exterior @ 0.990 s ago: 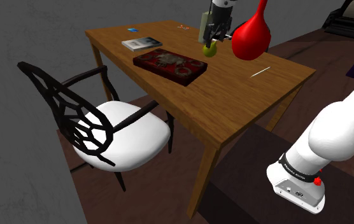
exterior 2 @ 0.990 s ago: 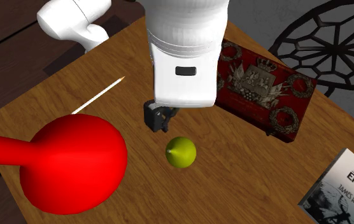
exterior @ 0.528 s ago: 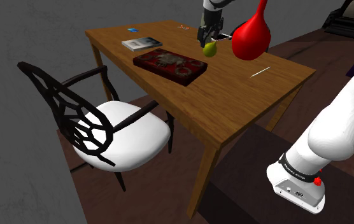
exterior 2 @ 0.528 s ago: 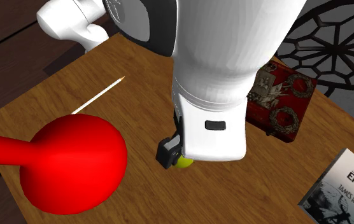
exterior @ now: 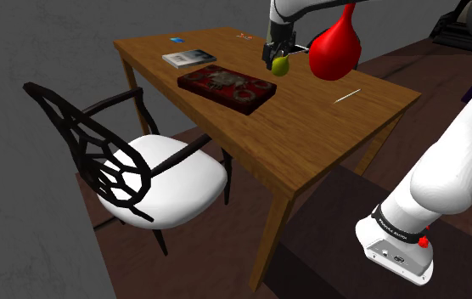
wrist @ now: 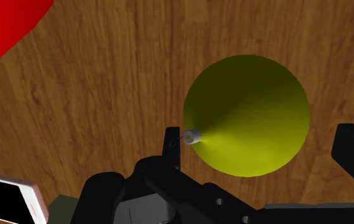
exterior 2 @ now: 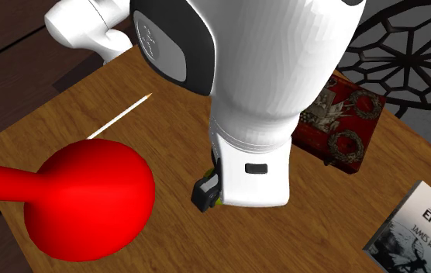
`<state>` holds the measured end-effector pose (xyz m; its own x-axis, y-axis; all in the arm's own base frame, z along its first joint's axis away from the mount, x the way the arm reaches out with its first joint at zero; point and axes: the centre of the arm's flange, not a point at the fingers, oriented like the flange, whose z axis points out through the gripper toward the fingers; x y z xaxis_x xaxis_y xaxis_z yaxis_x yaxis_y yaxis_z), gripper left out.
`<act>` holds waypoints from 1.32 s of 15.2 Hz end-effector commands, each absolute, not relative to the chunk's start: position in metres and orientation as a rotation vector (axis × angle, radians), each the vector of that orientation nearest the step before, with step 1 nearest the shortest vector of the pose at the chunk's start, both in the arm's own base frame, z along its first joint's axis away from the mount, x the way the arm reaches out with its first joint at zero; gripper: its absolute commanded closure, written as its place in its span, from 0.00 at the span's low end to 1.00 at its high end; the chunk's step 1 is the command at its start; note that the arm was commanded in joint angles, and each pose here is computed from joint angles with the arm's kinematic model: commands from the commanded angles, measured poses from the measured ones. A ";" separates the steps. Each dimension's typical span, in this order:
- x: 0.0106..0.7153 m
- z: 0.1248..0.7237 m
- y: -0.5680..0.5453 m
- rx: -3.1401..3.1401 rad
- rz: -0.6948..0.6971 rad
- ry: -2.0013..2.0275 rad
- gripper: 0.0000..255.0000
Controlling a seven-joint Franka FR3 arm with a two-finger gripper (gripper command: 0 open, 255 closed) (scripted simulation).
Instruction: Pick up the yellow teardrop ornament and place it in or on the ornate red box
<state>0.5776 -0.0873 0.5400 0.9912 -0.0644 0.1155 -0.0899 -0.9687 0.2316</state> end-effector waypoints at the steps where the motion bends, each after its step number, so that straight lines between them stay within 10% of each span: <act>1: 0.578 0.540 -0.087 2.897 0.157 -0.114 0.00; 5: 0.578 0.540 -0.087 2.897 0.157 -0.114 0.00; 6: 0.578 0.540 -0.087 2.897 0.157 -0.114 1.00; 20: 0.578 0.566 -0.087 2.897 0.157 -0.114 1.00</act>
<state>0.5775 -0.0873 0.5601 0.9912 -0.0641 0.1159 -0.0897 -0.9687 0.2316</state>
